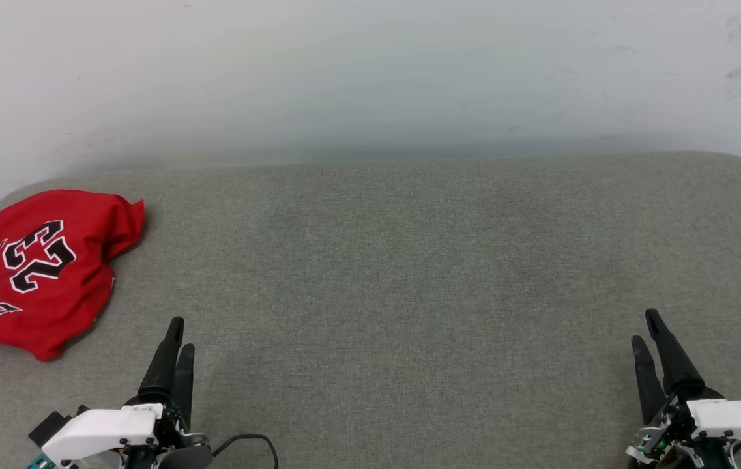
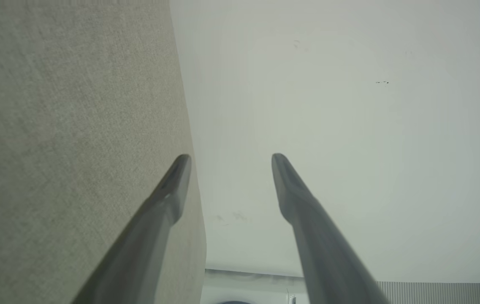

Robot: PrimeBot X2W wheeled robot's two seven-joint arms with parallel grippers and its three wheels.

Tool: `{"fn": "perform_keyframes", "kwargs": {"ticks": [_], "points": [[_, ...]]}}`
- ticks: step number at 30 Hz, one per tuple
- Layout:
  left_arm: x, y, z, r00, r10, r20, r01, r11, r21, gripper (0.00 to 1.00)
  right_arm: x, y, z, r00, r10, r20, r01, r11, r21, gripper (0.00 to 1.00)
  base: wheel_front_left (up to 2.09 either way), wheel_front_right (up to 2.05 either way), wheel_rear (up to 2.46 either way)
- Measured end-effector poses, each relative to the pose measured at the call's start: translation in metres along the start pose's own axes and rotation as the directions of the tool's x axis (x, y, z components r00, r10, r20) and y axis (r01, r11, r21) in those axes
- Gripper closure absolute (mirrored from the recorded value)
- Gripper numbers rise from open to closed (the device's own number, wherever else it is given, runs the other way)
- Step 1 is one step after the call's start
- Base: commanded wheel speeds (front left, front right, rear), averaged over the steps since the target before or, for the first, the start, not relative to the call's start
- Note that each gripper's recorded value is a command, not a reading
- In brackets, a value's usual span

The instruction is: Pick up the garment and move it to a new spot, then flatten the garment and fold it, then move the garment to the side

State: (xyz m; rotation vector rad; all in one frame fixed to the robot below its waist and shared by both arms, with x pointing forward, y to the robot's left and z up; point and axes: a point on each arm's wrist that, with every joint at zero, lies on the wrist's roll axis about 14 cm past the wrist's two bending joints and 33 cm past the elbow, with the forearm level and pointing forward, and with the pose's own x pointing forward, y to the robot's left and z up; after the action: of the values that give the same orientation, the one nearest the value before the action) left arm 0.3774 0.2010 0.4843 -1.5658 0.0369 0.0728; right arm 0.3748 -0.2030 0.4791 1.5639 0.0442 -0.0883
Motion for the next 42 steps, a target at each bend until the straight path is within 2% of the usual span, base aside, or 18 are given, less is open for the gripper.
{"fn": "perform_keyframes", "kwargs": {"ticks": [4,9,16,27,42], "points": [[0.0,-0.001,0.006,1.0,-0.002,0.025,0.001,0.999,0.048,0.0,0.0,0.002,0.005,1.0,0.004,0.023,-0.003,0.998,-0.056,0.0,0.0,0.0,0.0],[0.001,-0.008,0.013,0.999,-0.007,0.053,-0.001,0.987,0.158,0.0,0.0,0.009,0.009,0.999,0.025,0.039,-0.018,0.985,-0.174,0.0,0.0,0.0,0.0],[0.003,-0.018,0.009,0.998,-0.008,0.059,-0.012,0.944,0.329,0.0,-0.002,0.019,0.012,0.997,0.058,0.054,-0.037,0.945,-0.324,0.0,0.0,0.0,0.0],[0.001,-0.021,0.002,0.997,0.004,0.073,-0.044,0.827,0.561,0.0,-0.004,0.04,0.005,0.992,0.126,0.033,-0.085,0.822,-0.562,0.0,0.0,0.0,0.0],[-0.002,-0.022,-0.005,0.995,-0.006,0.097,-0.071,0.646,0.76,0.0,-0.009,0.043,-0.001,0.988,0.151,0.019,-0.085,0.651,-0.754,0.0,0.0,0.0,0.0]]}}
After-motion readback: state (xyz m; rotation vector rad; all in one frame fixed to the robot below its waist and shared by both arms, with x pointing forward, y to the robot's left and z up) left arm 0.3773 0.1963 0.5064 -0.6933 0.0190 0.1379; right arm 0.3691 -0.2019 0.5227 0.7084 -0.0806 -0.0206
